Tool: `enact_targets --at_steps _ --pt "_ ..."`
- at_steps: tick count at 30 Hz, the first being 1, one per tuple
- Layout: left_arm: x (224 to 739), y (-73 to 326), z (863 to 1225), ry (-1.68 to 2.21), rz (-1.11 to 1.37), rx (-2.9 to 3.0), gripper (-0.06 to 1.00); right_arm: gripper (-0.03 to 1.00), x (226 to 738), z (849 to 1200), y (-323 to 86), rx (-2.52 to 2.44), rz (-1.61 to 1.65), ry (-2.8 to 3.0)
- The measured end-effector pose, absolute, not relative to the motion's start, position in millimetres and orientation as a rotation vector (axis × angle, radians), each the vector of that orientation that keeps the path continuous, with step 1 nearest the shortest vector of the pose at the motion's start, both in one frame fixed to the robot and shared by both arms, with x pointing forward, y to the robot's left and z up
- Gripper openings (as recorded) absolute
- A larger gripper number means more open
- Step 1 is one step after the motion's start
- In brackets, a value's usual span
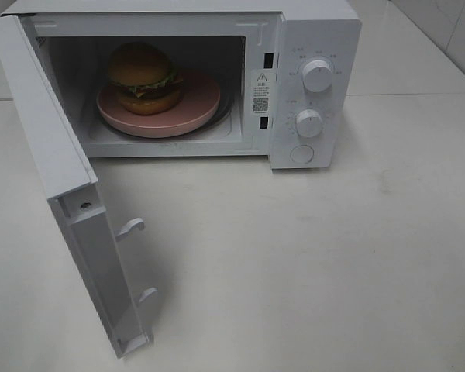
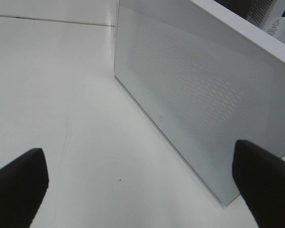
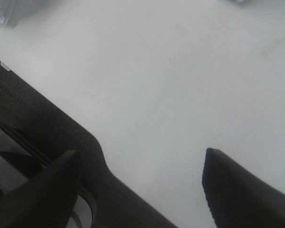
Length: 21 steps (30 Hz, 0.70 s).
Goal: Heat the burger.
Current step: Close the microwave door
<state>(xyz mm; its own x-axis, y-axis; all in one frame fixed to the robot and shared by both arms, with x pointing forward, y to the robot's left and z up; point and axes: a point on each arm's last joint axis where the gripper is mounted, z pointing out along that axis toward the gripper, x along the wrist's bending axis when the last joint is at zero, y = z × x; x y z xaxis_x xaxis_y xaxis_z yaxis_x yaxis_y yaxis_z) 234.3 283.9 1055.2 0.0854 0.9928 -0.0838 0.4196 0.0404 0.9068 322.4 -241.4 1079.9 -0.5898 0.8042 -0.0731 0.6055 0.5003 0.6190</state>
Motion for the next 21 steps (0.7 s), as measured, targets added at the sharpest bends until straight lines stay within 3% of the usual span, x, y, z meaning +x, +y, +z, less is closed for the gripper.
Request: enact_targets --at_steps 8,21 --pt "234.3 283.9 1055.2 1.464 0.850 1.512 0.97 0.71 303.0 1078.8 -257.5 1.249 0.708 2.423" --pt "234.3 283.9 1055.2 1.464 0.850 1.512 0.97 0.71 260.8 1058.4 -296.9 1.302 0.864 2.168"
